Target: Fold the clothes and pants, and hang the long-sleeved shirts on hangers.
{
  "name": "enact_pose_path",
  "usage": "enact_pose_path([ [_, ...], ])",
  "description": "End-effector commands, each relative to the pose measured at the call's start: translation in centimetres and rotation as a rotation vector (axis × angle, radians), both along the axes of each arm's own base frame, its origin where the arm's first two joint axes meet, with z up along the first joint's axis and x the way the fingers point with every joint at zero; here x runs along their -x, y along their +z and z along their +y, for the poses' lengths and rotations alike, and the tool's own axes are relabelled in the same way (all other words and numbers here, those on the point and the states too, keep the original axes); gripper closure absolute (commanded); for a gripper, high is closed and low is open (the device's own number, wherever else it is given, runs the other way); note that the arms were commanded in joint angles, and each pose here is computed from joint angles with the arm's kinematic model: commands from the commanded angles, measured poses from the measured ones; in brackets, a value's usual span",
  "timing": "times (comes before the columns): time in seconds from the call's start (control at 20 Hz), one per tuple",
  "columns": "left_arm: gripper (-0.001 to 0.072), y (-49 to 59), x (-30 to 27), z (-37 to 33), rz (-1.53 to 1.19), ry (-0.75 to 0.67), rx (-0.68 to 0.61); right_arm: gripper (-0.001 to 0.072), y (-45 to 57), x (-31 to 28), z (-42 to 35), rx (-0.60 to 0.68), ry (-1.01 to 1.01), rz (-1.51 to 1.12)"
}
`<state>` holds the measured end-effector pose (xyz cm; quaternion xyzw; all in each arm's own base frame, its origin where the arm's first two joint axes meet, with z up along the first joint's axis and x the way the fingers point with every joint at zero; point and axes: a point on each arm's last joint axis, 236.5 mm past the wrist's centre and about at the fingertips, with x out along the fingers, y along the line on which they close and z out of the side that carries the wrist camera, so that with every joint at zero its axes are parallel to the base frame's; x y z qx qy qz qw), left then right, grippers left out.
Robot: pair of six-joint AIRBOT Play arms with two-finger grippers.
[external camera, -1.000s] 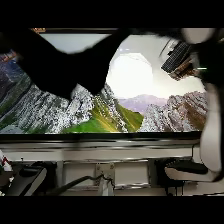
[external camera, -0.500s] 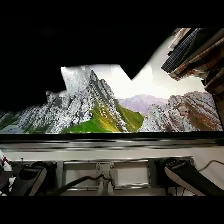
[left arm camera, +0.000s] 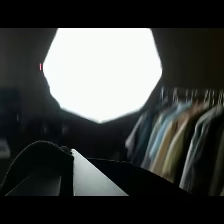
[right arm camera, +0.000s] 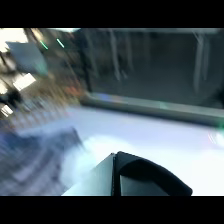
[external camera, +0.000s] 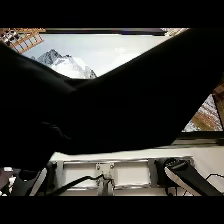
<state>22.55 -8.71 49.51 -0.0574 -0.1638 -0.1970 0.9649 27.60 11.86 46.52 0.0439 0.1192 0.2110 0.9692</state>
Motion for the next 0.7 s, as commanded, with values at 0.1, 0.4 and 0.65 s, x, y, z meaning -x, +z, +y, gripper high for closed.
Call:
enact_pose_path([
  [0.1,0.0697,-15.4,-13.2,-3.3,0.523,-0.093,-0.152,0.0686,-12.7,-9.5,-0.5,0.180,-0.109,0.307],
  [0.4,0.0697,-37.1,-29.1,-1.4,0.896,0.029,-0.205,0.0686,-31.5,-23.1,1.1,0.307,-0.178,0.536],
  [0.65,0.0402,-45.6,-36.7,1.0,0.889,0.187,0.109,0.0402,-40.1,-32.6,0.1,0.057,-0.363,0.555],
])
